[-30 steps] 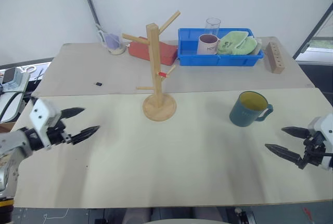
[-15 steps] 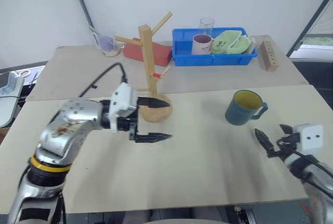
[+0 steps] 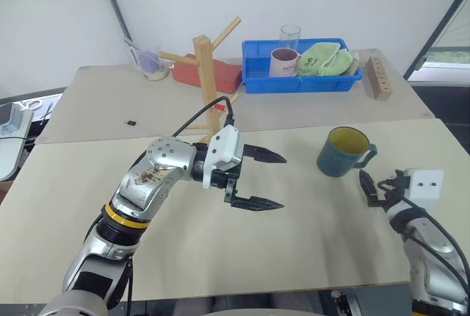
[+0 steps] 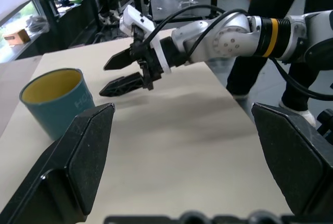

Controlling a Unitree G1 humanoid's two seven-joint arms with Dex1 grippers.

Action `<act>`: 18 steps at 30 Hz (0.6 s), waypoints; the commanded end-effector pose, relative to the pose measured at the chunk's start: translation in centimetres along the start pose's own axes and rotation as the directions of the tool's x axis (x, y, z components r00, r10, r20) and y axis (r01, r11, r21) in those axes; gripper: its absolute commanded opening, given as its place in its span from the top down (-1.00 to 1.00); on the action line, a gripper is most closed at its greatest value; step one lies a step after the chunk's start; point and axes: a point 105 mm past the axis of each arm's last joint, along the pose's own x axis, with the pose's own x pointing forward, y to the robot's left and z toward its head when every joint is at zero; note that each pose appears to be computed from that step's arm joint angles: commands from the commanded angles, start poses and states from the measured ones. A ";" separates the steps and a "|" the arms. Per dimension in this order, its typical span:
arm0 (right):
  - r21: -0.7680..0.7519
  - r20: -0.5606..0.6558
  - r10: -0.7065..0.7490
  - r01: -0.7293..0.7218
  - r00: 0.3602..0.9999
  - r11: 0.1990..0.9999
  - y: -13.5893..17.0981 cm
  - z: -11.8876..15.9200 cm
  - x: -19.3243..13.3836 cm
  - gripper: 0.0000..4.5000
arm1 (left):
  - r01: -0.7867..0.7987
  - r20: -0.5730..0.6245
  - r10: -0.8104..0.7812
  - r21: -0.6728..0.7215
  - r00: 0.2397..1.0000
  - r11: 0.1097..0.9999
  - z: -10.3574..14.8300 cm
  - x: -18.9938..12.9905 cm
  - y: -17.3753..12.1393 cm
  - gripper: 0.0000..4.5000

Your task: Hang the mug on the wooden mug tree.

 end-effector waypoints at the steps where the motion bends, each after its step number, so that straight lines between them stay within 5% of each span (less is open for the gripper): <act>1: -0.023 0.065 -0.008 0.009 0.998 1.000 -0.3 1.6 0.7 -0.99 | -0.003 0.001 0.003 0.043 1.000 0.999 0.7 -0.2 0.2 -1.00; 18: 0.008 0.066 0.030 -0.030 0.997 1.000 -0.3 1.6 3.3 -0.99 | -0.035 -0.018 0.036 0.049 0.999 0.998 0.9 -0.7 0.6 -1.00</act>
